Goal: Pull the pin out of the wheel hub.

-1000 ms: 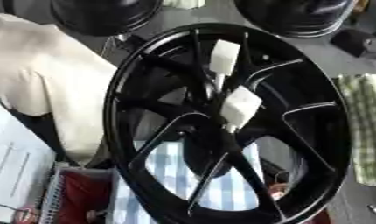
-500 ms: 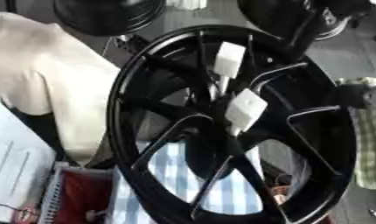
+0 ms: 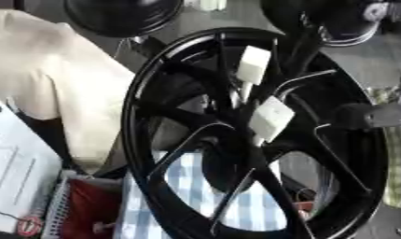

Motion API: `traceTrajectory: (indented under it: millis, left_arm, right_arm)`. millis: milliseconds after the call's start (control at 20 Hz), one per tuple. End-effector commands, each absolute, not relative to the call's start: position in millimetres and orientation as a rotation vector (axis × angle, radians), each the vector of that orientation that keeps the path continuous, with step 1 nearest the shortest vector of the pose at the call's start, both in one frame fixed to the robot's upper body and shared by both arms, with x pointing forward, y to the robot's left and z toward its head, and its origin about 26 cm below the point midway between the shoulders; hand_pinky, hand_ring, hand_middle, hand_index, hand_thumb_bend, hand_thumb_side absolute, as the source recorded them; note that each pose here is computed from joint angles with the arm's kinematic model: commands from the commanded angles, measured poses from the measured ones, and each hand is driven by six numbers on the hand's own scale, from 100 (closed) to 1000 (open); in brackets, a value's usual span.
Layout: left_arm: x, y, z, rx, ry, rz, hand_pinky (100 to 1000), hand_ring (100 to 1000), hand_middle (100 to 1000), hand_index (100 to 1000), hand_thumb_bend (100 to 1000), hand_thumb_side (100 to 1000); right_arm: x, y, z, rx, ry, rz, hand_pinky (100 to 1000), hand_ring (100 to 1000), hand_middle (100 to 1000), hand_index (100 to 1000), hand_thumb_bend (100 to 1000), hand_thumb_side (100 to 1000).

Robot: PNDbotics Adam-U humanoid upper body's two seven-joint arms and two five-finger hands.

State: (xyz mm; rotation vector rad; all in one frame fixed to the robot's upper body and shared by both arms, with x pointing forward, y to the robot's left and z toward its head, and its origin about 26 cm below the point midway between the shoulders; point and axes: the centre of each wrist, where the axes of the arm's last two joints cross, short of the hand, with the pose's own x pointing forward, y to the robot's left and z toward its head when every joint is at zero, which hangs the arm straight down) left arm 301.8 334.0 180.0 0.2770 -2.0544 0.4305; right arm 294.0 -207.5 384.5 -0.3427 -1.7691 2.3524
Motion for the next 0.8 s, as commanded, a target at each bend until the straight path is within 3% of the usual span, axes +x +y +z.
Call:
traceTrajectory:
  millis: [50,400,800]
  left_arm:
    - [302,337,190,0.285,-2.084,0.406,761,682,626,762,339,722]
    - [302,338,188,0.286,-2.08,0.41,762,683,627,762,339,721]
    - [302,339,188,0.283,-2.08,0.424,763,684,628,762,338,720]
  right_arm:
    - [310,-202,385,-0.295,-1.716,2.363,847,756,745,773,329,379]
    - [348,-188,378,-0.222,-1.689,2.373,866,769,750,784,354,359]
    - [367,-180,373,-0.217,-1.671,2.394,856,755,748,785,358,346]
